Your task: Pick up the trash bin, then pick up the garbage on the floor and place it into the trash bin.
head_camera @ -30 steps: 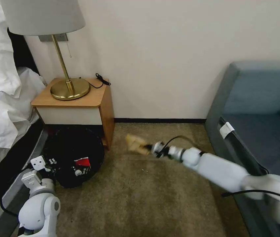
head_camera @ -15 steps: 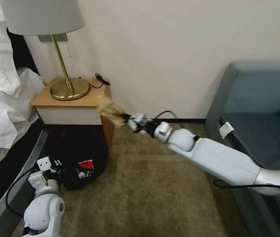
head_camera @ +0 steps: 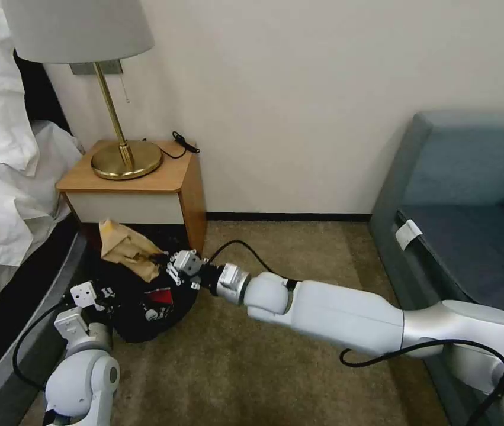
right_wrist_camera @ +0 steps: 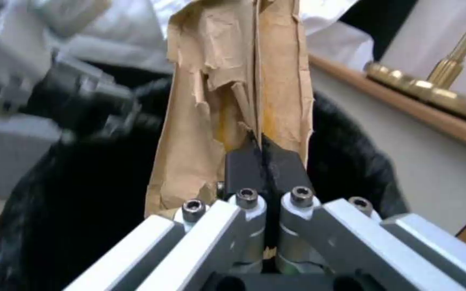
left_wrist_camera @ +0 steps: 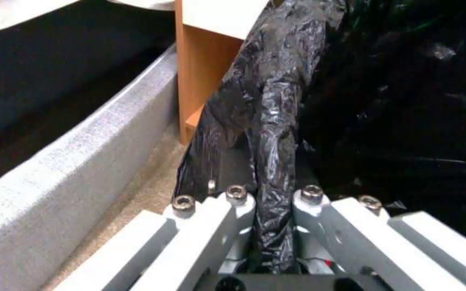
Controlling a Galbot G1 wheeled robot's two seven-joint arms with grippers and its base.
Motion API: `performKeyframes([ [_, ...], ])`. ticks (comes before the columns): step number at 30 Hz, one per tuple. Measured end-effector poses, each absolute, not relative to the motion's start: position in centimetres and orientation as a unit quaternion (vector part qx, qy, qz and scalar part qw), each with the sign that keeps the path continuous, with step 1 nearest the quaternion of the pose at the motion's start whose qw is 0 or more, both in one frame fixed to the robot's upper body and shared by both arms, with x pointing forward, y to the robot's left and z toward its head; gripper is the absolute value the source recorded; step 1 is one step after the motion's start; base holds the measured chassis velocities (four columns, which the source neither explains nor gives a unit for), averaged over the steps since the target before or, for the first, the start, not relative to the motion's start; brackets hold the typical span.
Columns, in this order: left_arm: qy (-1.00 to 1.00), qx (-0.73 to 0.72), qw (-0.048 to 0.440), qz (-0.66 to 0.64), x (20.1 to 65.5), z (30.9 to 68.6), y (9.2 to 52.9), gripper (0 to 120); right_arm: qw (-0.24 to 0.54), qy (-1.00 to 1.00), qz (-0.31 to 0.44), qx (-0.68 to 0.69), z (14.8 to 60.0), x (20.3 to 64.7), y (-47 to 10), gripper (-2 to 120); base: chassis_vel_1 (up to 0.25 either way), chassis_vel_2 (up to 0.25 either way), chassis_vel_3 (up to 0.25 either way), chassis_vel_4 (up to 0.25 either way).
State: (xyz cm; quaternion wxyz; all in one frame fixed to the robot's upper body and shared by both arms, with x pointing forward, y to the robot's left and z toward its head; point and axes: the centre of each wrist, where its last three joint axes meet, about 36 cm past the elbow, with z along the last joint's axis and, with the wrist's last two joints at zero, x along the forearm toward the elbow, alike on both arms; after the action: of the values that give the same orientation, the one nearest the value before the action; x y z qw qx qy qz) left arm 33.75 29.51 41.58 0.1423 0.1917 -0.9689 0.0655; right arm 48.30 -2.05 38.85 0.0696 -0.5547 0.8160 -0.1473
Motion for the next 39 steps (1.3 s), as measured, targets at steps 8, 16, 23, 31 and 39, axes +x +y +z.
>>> performKeyframes([
  [8, -0.969, 0.190, 0.141, 0.067, 33.8, 41.7, 29.2, 3, 0.057, 0.820, -0.159, -0.547, 37.7, 47.8, -2.5, 10, 0.000, 0.000, 0.000, 0.000],
  [16, -0.969, 0.191, 0.141, 0.065, 33.6, 41.8, 29.3, 3, 0.051, 0.824, -0.162, -0.540, 37.2, 47.7, -2.6, 40, 0.000, 0.000, 0.000, 0.000],
  [23, -0.969, 0.191, 0.141, 0.064, 33.6, 41.8, 29.3, 3, 0.053, 0.829, -0.160, -0.533, 37.4, 47.9, -3.1, 58, 0.000, 0.000, 0.000, 0.000],
  [31, -0.969, 0.189, 0.146, 0.065, 33.8, 41.4, 29.8, 3, 0.076, 0.872, -0.106, -0.472, 40.0, 48.2, -4.3, 95, 0.000, 0.000, 0.000, 0.000],
  [39, -0.966, 0.179, 0.162, 0.096, 33.4, 41.1, 29.9, 3, 0.094, 0.915, -0.053, -0.389, 43.4, 48.1, -8.5, 100, 0.000, 0.000, 0.000, 0.000],
])
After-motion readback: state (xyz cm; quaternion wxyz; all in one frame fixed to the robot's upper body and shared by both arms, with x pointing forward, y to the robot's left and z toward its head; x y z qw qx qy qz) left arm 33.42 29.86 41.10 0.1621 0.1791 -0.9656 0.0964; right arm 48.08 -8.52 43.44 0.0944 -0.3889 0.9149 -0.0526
